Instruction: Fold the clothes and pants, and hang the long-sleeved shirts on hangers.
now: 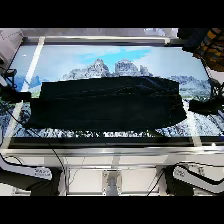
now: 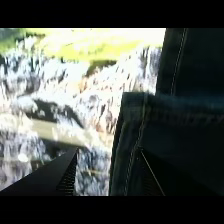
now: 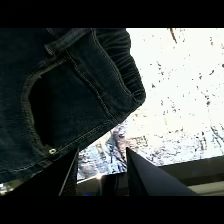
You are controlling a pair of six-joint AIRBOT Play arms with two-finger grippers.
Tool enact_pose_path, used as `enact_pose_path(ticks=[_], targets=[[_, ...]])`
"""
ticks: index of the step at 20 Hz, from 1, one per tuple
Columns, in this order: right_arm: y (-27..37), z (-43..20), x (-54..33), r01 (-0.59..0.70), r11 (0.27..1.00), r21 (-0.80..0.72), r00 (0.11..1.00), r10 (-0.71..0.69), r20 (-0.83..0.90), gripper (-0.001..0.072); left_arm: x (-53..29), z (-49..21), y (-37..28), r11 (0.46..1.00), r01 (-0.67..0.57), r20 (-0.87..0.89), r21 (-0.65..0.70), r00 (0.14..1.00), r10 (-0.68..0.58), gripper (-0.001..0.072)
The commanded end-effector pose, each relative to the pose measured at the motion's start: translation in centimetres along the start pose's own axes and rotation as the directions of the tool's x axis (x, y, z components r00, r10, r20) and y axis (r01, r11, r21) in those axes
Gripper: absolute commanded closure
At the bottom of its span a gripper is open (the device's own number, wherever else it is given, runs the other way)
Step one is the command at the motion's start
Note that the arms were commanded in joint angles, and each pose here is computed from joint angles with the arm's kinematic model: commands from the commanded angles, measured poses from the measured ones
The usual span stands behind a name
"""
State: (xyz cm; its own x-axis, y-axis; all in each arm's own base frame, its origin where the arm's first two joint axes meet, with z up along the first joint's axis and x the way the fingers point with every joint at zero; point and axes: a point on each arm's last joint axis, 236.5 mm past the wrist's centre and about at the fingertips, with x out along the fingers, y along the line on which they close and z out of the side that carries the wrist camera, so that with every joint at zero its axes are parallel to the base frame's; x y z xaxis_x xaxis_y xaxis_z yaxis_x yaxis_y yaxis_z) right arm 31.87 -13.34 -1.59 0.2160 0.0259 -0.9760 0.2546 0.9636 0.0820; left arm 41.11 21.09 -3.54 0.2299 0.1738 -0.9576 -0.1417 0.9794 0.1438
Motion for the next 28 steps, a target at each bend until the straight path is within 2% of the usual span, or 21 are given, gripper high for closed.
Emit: enact_pose_path(ticks=[1, 3, 5, 11, 12, 15, 16, 17, 22, 25, 28], targets=[[-0.5, -1.8, 4.0, 0.005, 1.0, -0.021, 0.999, -0.006, -0.048, 0.0373, -1.1, -4.2, -0.1, 0.994, 0.101, -0.136, -0.051, 0.985, -0.107, 0.0266], [-1.2, -2.8, 5.8, 0.019, 1.0, -0.007, 0.994, -0.02, -0.106, 0.0367, -2.4, -5.8, -0.2, 0.983, 0.164, -0.163, -0.08, 0.971, -0.175, 0.0267], [-1.8, -2.6, 6.9, 0.042, 0.999, 0.021, 0.993, -0.039, -0.112, 0.0305, -3.8, -6.4, 0.9, 0.983, 0.151, -0.14, -0.105, 0.976, -0.165, 0.0267], [-2.4, -0.9, 9.1, 0.052, 0.997, 0.052, 0.997, -0.049, -0.055, 0.0311, -7.1, -8.1, 2.2, 0.985, 0.119, -0.09, -0.123, 0.987, -0.131, 0.0267], [-2.3, -0.9, 9.6, 0.046, 0.997, 0.058, 0.997, -0.043, -0.058, 0.0329, -7.3, -8.4, 2.1, 0.985, 0.119, -0.088, -0.124, 0.987, -0.131, 0.0267], [-1.3, -0.6, 10.5, 0.001, 0.995, 0.098, 0.999, 0.004, -0.049, 0.046, -7.7, -9.5, 1.4, 0.985, 0.132, -0.114, -0.113, 0.983, -0.145, 0.0267], [-1.2, -0.5, 10.4, -0.003, 0.995, 0.101, 0.999, 0.008, -0.047, 0.0593, -7.7, -10.0, 1.2, 0.985, 0.14, -0.126, -0.102, 0.98, -0.152, 0.0267], [-1.1, -0.6, 10.1, -0.005, 0.995, 0.096, 0.998, 0.011, -0.059, 0.0694, -7.5, -10.5, 0.9, 0.985, 0.146, -0.138, -0.095, 0.978, -0.158, 0.0267], [-3.7, -1.6, 6.7, 0.082, 0.996, 0.033, 0.981, -0.075, -0.176, 0.0695, -5.4, -14.6, -0.1, 0.976, 0.187, -0.226, -0.112, 0.952, -0.208, 0.0265], [-6.1, -1.7, 3.7, 0.125, 0.986, 0.109, 0.984, -0.109, -0.142, 0.0696, -3.4, -16.8, -1.8, 0.943, 0.269, -0.206, -0.196, 0.929, -0.308, 0.0266], [-8.0, -2.4, 1.5, 0.142, 0.973, 0.181, 0.985, -0.121, -0.121, 0.0696, -2.4, -16.8, -4.3, 0.908, 0.368, -0.153, -0.201, 0.903, -0.4, 0.0266]])
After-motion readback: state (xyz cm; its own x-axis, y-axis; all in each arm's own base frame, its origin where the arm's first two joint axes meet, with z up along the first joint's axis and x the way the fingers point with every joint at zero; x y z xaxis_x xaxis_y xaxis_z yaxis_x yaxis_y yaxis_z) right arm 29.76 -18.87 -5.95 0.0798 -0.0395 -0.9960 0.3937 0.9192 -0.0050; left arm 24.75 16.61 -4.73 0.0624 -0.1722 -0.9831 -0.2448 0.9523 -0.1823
